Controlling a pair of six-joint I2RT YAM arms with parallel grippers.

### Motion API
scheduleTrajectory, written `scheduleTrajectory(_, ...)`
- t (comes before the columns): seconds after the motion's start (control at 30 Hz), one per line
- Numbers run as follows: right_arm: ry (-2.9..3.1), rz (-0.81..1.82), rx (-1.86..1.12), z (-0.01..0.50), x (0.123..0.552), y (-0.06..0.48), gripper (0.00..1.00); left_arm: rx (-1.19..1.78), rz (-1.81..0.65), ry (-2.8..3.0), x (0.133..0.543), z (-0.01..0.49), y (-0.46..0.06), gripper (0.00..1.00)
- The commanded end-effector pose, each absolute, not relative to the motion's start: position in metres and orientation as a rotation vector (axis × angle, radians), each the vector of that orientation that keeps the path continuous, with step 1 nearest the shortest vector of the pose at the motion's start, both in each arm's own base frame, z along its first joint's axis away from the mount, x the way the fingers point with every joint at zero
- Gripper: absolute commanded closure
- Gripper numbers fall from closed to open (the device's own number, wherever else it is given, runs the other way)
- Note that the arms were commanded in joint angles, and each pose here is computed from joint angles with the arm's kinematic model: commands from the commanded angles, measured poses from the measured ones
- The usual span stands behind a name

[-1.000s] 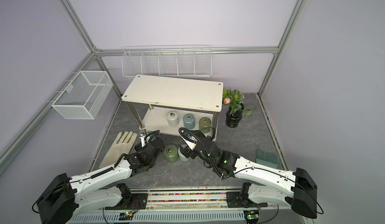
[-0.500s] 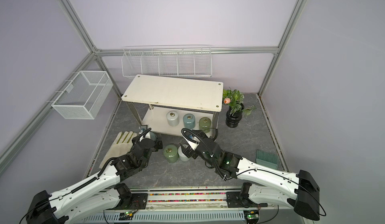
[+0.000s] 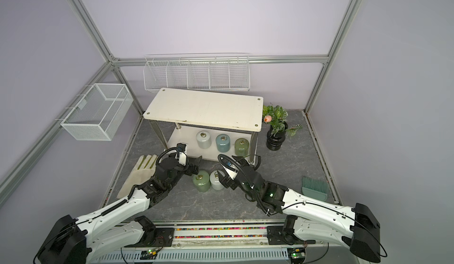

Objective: Remove the tea canisters from the shelf
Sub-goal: Pick up the tea canister from the shelf.

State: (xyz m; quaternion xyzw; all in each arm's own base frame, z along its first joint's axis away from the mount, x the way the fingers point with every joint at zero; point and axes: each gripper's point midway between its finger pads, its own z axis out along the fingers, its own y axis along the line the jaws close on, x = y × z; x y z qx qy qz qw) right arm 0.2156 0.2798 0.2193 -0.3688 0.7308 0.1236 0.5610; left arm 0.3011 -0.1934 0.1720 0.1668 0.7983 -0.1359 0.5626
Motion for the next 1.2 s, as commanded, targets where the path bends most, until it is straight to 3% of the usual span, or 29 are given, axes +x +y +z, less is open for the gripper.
scheduleTrajectory(0.0,1.747,0.305,-0.847,0.208,0.214,0.277,0.11,0.480,-0.450,1.784,0.307,0.186,-0.215,0.00)
scheduleTrajectory(1.17,1.791,0.295,-0.926,0.196,0.233,0.302,0.11,0.422,-0.446,1.705,0.391,0.142,-0.239,0.00)
